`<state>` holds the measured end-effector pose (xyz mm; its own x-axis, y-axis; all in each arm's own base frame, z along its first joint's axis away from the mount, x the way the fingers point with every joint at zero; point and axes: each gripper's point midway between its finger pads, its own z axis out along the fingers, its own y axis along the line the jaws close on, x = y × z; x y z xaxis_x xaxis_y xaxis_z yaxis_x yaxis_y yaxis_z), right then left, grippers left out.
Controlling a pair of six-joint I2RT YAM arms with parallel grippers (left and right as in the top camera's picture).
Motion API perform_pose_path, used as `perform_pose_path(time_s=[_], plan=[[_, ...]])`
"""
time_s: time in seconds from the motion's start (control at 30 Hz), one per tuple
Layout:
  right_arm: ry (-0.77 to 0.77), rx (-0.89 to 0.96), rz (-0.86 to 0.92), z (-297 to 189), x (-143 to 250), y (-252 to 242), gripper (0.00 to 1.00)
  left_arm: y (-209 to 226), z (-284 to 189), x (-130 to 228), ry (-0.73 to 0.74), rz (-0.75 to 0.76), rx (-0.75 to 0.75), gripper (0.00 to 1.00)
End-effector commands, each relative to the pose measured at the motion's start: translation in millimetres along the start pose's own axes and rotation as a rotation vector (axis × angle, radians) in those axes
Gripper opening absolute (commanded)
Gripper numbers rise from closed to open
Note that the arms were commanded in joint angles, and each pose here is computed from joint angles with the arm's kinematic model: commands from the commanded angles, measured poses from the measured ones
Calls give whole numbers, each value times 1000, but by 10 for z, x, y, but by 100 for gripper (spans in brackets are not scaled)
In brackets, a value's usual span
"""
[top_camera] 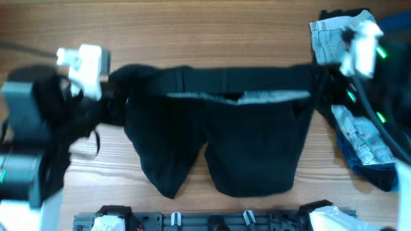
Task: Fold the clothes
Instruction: 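Lift the shorts by the waistband with both grippers and lay them flat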
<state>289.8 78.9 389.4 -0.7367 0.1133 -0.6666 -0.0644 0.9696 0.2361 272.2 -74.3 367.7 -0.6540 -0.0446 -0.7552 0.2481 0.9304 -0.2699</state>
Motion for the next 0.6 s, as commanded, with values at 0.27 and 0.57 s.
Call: perform_pose_path(time_s=[0.27,0.57], plan=[[16,254,-88,1881,-630,-487,4,1038,1524,-372,71,-32,-291,4],[-27,248,-84,3264,-706,-609,100,1409,2668,-585,-39,-15,-280,100]])
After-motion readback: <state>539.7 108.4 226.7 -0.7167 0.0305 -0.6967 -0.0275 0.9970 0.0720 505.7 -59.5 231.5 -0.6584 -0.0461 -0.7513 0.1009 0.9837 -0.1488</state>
